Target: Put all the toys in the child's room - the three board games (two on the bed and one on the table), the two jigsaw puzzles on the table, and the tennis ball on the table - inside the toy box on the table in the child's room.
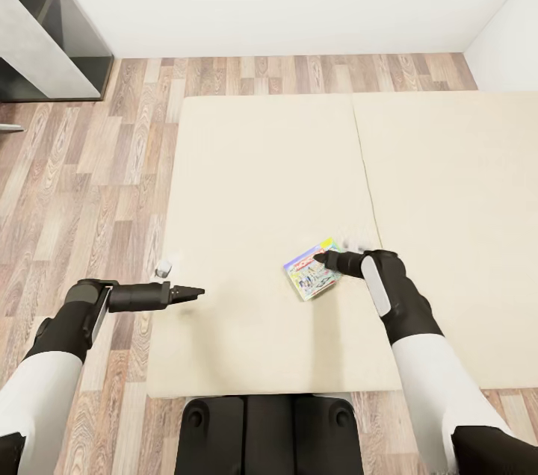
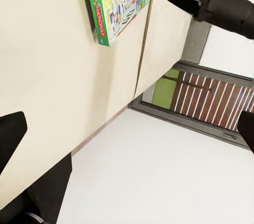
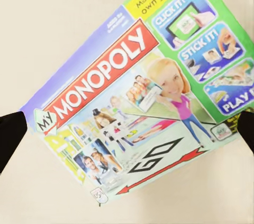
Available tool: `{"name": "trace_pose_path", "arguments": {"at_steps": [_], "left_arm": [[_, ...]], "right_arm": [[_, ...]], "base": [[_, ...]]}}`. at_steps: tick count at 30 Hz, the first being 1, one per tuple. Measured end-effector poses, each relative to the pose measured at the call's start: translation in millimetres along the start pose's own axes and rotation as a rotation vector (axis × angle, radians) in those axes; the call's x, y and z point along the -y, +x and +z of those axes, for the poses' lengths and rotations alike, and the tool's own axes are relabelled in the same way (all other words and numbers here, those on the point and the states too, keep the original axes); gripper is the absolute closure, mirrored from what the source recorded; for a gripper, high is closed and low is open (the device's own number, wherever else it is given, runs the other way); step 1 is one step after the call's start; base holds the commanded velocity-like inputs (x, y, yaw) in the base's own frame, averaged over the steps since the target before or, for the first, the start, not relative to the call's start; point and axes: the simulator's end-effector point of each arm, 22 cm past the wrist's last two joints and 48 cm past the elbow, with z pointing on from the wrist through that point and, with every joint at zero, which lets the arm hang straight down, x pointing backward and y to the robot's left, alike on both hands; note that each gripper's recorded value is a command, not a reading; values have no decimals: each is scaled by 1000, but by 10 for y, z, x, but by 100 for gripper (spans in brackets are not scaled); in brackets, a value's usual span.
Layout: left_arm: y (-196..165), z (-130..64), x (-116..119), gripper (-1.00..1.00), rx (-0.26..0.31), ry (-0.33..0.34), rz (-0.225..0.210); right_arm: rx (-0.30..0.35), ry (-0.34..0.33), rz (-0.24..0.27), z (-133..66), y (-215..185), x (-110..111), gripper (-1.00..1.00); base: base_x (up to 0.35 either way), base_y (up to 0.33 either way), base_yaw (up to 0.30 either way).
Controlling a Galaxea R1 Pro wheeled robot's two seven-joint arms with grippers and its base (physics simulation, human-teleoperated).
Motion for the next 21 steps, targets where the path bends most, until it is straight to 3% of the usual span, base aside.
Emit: {"name": "trace_pose_path", "arguments": {"at_steps": [11, 21], "left_arm": [[-4, -1, 9, -100, 2, 4, 0], [-12, -61, -12, -100, 6, 0, -2]], "right_arm": [[34, 177, -14, -80, -253, 259, -100], [39, 194, -4, -84, -261, 299, -100]], "base": [[0, 0, 0], [0, 0, 0]]}}
